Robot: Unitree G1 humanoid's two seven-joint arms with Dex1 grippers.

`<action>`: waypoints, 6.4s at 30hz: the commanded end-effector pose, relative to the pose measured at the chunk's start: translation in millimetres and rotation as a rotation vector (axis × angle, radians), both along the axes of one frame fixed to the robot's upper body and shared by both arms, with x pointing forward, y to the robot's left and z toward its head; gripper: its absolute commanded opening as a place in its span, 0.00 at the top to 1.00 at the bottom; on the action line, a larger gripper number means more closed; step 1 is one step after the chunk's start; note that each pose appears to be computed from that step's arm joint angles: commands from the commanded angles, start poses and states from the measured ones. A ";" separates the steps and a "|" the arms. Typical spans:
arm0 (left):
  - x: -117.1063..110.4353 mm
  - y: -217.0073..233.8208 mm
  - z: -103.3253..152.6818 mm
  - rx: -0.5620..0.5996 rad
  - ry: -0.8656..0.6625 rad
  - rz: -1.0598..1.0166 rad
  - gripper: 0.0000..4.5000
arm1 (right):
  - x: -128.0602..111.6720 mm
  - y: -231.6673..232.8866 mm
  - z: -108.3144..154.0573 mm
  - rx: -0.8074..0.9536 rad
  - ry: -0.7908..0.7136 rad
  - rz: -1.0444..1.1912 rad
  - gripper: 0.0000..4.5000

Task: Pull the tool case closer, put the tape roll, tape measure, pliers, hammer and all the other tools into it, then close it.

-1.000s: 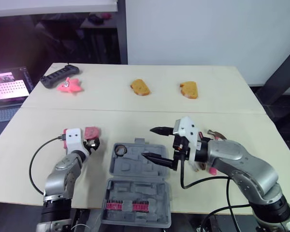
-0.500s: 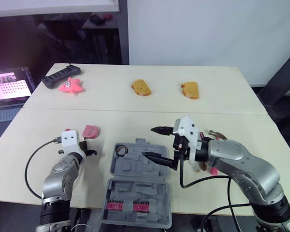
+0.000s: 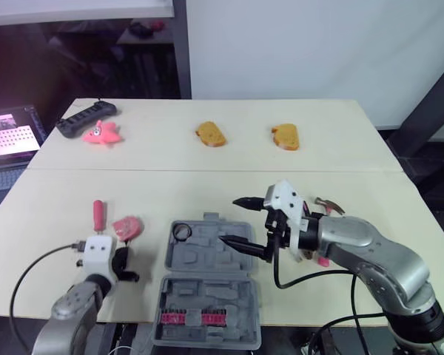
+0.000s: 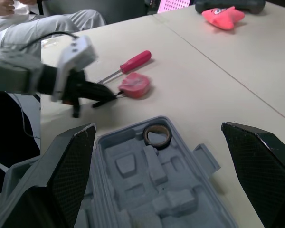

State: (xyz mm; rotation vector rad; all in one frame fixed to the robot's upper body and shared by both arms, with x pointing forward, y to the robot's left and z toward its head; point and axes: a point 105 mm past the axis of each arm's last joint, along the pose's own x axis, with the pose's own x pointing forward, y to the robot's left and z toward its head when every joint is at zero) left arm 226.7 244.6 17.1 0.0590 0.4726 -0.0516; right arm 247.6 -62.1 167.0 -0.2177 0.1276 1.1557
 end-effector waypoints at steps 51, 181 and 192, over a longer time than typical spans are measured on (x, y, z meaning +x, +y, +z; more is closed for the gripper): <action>-50.6 72.2 48.5 0.132 0.270 -1.070 0.02 | 2.2 9.1 3.9 0.036 -0.050 0.000 0.00; 52.2 -128.5 155.3 0.287 -0.068 -1.646 0.32 | 18.3 63.6 -9.4 0.334 1.039 -0.201 0.30; 54.6 -130.4 152.4 0.292 -0.074 -1.636 0.32 | 17.7 61.8 -5.4 0.344 1.026 -0.175 0.89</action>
